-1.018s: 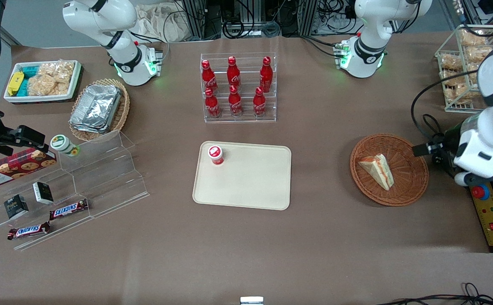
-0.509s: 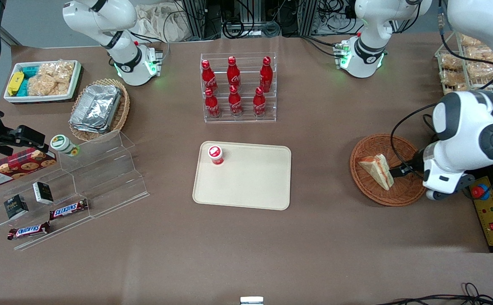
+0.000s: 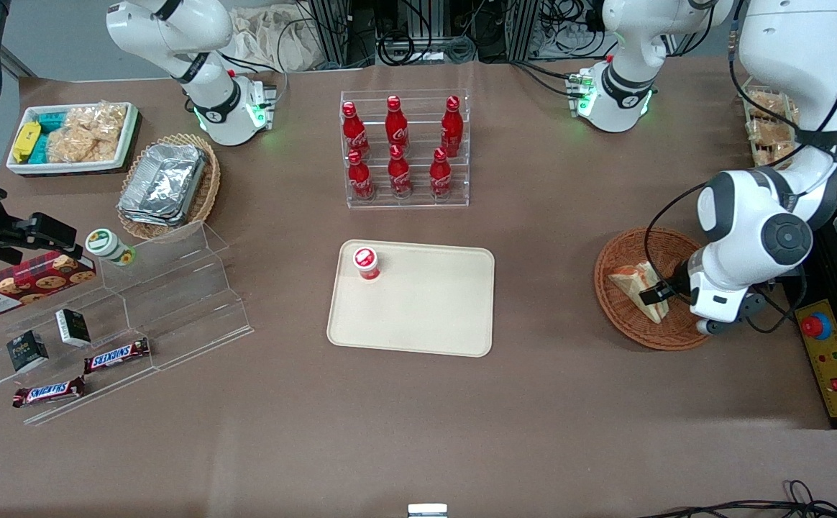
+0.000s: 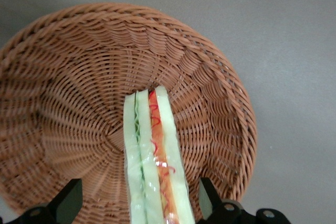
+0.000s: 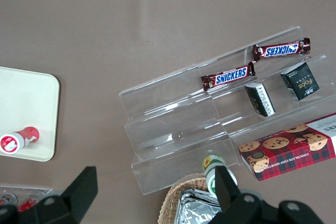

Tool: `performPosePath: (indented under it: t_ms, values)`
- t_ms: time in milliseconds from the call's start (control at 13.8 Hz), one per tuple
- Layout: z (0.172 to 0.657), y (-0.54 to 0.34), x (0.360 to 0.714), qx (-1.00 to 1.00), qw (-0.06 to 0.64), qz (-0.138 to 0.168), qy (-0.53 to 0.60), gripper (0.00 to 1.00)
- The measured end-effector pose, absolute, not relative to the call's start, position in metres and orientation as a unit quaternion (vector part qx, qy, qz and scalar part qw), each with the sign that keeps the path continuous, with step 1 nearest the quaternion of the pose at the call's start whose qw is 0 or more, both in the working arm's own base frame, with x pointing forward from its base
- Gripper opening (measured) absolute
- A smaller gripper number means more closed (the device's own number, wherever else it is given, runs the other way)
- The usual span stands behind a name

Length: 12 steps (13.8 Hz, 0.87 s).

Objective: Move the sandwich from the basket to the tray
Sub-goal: 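Lower the left gripper onto the sandwich and close it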

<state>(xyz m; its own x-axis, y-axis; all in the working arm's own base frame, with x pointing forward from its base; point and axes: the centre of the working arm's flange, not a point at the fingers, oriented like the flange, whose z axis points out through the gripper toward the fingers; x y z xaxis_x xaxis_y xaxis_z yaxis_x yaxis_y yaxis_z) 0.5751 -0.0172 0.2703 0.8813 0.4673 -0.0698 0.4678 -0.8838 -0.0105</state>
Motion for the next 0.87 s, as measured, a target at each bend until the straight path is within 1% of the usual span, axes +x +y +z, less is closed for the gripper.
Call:
performPosePath:
  t_ms: [509, 655, 727, 873]
  values:
    - [0.245, -0.017, 0.574, 0.964, 0.022, -0.036, 0.262, 1.00]
    - [0.239, -0.017, 0.570, 0.964, 0.024, -0.035, 0.264, 0.96]
    - [0.237, -0.017, 0.569, 0.963, 0.023, -0.036, 0.265, 0.87]
    - [0.237, -0.018, 0.568, 0.963, 0.023, -0.037, 0.264, 0.62]
